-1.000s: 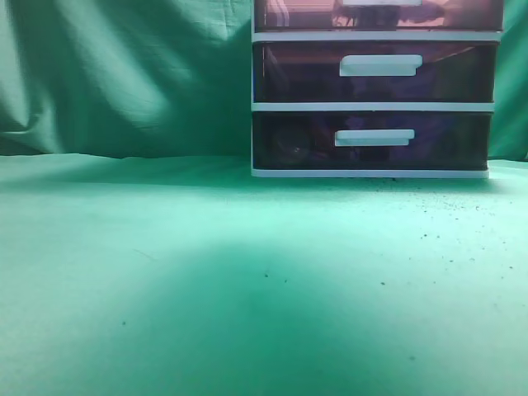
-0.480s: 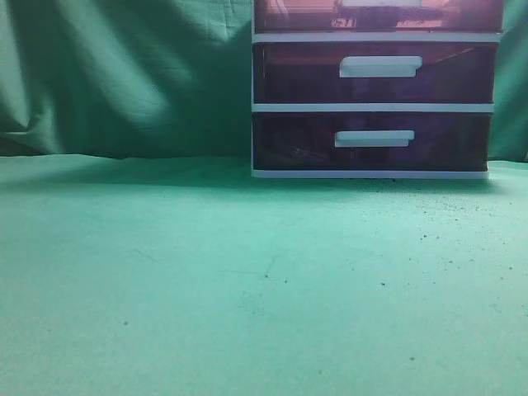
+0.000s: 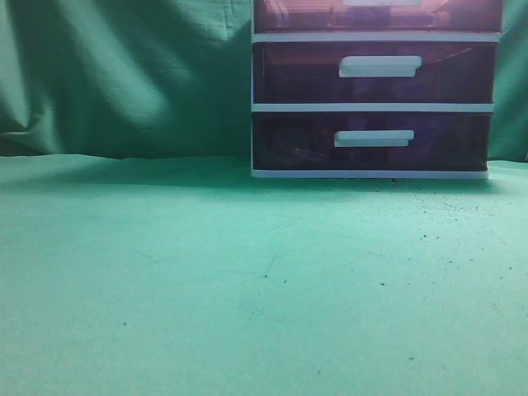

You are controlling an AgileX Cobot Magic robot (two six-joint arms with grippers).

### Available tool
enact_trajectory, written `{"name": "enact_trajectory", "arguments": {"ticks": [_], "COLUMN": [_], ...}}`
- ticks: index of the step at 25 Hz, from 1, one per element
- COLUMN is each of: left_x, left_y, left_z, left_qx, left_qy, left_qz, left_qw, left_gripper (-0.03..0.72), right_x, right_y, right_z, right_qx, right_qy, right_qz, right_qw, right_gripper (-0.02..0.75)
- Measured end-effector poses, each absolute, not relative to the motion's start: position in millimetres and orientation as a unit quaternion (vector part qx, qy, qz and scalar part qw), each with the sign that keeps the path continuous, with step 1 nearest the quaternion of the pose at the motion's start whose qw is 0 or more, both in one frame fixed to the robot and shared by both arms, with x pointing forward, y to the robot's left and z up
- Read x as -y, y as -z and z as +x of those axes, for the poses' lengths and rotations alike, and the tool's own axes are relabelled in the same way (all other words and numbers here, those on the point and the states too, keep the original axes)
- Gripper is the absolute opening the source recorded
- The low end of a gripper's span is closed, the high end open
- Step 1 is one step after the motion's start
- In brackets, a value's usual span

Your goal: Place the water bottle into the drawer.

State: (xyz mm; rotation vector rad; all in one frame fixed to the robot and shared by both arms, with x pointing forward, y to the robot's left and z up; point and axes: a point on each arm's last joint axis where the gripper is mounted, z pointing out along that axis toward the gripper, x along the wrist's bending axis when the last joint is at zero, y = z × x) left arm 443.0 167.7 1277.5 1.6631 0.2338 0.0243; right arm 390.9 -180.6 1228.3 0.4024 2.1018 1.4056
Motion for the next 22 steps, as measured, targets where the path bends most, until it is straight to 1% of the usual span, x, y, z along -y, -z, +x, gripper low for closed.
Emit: {"name": "enact_trajectory", "arguments": {"ticks": [4, 6, 8, 16, 22], "left_x": [-175, -179, -185, -218, -242], "left_y": [-1245, -1233, -1219, -1169, -1114], "left_z": [412, 397, 385, 341, 317], "left_qx": [-0.135, -0.154, -0.187, -0.32, -0.41], "left_qy": [0.021, 0.017, -0.004, -0.14, -0.185], "left_qz": [0.743, 0.739, 0.726, 0.63, 0.546], "left_qw": [0.655, 0.655, 0.662, 0.694, 0.707], "left_gripper": [0.0, 0.0, 0.0, 0.0, 0.0], "right_x": [189, 193, 195, 197, 204], "right_y": [-1236, -1237, -1236, -1230, -1236], "right_z": [367, 356, 347, 335, 321], "right_qx": [-0.786, -0.791, -0.8, -0.827, -0.815], "right_qy": [-0.537, -0.536, -0.53, -0.51, -0.523], "right_qz": [0.134, 0.123, 0.113, 0.099, 0.096], "right_qw": [0.275, 0.268, 0.256, 0.215, 0.229], "right_gripper": [0.0, 0.0, 0.0, 0.0, 0.0]}}
